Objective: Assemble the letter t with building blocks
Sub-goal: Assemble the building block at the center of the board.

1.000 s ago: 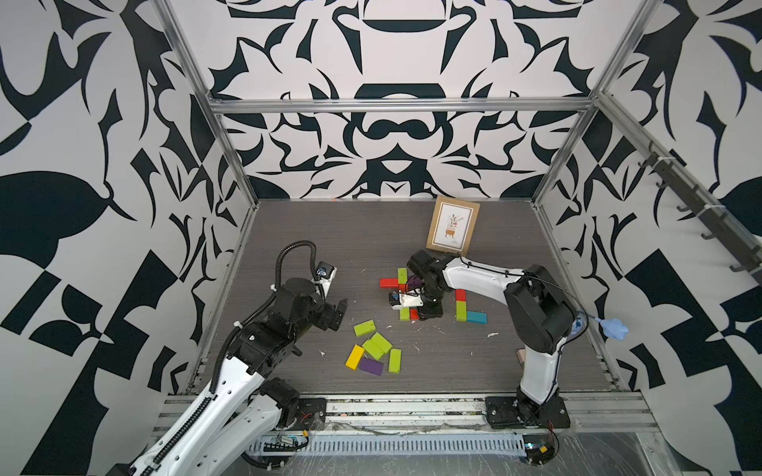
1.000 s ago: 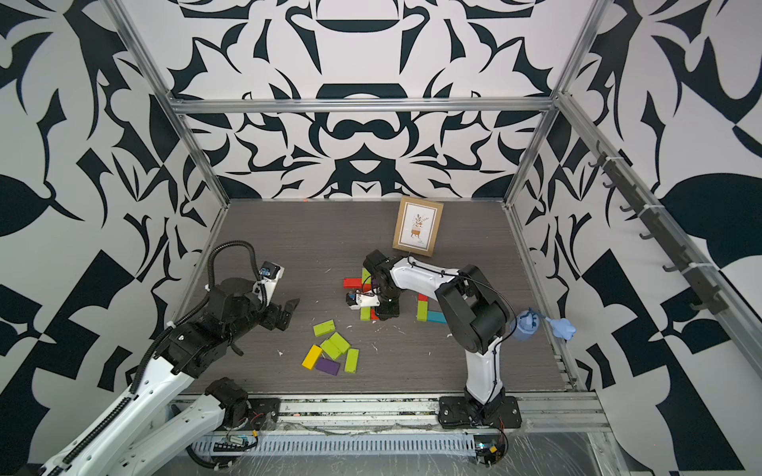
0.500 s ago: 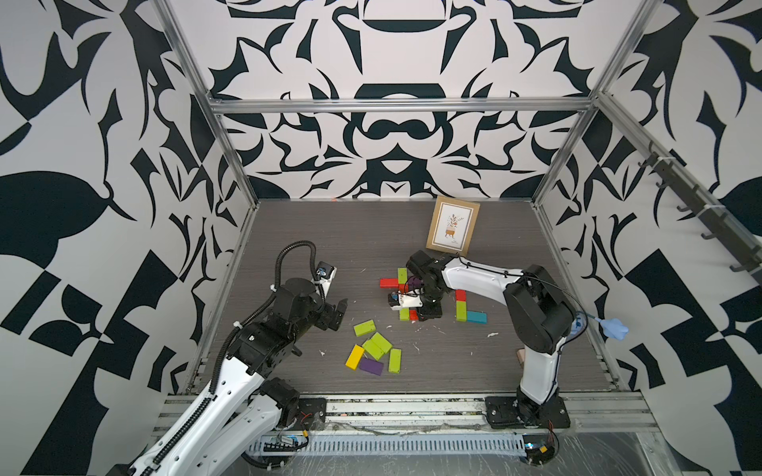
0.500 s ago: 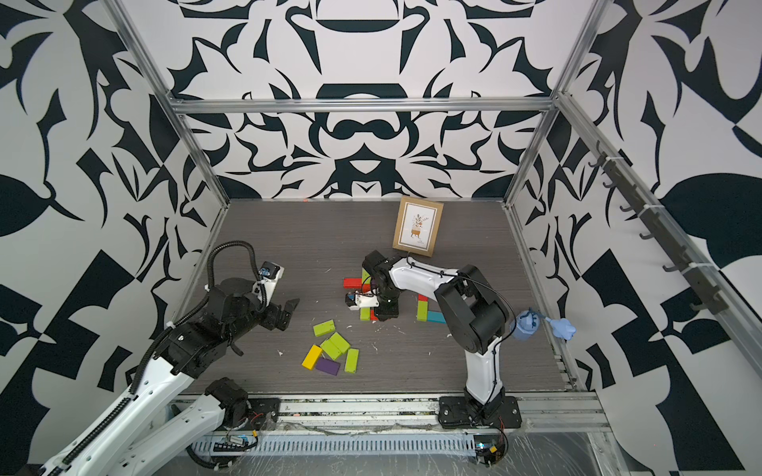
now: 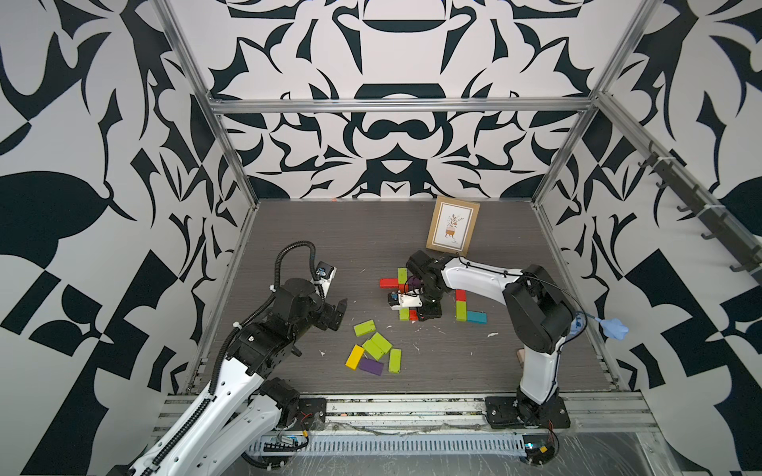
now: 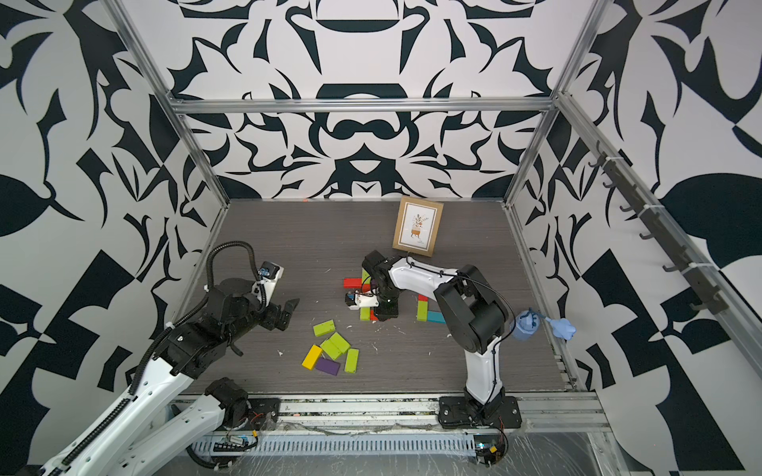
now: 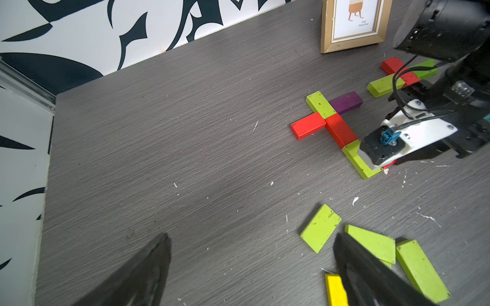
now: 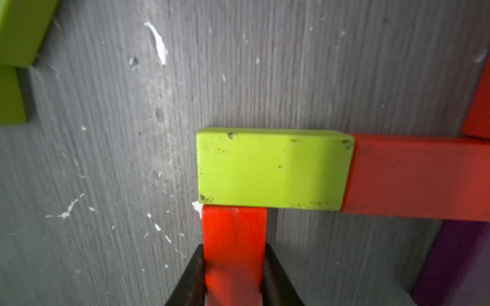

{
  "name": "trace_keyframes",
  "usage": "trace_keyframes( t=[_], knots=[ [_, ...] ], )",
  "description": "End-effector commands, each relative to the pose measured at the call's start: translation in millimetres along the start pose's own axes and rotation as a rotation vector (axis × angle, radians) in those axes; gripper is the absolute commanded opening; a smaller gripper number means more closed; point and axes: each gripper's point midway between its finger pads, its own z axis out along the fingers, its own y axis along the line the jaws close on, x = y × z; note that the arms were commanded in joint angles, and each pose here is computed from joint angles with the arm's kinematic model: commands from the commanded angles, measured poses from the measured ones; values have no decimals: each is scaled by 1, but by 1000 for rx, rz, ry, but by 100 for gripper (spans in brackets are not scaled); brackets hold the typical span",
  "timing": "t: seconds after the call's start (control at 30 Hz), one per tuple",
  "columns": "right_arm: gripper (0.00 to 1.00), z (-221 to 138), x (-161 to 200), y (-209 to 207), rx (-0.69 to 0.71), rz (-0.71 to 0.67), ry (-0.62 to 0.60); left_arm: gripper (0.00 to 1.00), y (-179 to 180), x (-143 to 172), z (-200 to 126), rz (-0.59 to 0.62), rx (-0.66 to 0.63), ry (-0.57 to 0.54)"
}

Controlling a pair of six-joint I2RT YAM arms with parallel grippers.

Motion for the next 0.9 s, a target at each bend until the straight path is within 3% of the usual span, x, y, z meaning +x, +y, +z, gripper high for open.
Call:
trace_keyframes(
  t=[0.0,0.87],
  knots=[
    [18,-1,-2,3,-21,8,9,99,0,2,0,-11,-1,-6],
    [42,-2,0,6,-35,15,18,100,-1,1,-1,-13,7,-10]
  ],
)
